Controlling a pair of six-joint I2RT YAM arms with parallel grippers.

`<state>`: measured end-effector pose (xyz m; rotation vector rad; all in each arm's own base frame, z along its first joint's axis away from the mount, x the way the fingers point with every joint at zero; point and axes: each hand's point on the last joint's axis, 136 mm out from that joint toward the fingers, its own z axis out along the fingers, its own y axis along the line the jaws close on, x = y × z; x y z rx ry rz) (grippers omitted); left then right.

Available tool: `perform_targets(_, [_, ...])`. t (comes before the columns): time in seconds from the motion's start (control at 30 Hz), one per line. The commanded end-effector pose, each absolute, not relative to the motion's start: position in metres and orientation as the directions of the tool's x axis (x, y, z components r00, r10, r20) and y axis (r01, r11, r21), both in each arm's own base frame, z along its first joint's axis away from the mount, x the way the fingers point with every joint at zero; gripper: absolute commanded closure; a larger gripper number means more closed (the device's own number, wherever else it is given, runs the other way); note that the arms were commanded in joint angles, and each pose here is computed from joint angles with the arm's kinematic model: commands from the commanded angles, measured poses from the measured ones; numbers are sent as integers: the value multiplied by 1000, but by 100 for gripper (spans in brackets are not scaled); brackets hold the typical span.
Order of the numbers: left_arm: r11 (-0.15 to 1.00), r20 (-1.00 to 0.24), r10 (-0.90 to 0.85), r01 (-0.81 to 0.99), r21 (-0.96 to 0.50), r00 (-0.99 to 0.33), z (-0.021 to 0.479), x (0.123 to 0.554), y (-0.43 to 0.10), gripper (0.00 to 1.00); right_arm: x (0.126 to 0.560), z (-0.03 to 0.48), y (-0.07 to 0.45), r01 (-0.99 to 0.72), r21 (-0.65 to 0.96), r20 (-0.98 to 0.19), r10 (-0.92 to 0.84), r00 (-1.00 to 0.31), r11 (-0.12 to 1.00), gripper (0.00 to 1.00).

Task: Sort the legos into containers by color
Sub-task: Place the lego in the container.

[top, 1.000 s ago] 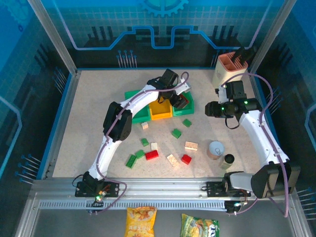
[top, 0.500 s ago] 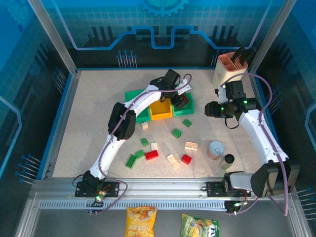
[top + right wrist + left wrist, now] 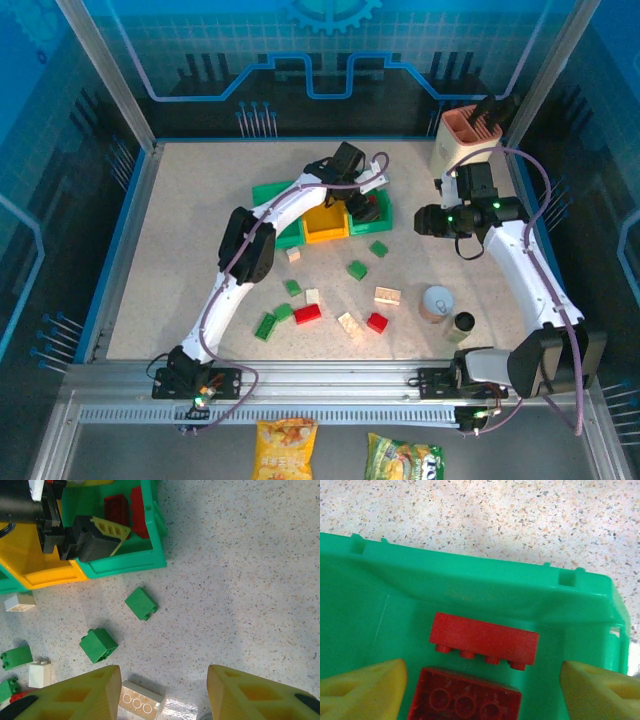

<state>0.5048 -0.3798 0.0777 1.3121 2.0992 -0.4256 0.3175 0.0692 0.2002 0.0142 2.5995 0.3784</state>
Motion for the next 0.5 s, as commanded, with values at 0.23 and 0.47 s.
perform_targets(0.23, [572, -714, 582, 820, 20, -389, 148, 477, -379, 20, 319, 205, 88, -111, 291, -485, 47, -873, 950, 51])
perform_targets(0.47, [758, -676, 403, 639, -131, -617, 166, 442, -353, 24, 313, 191, 107, -140, 287, -456, 7, -890, 948, 51])
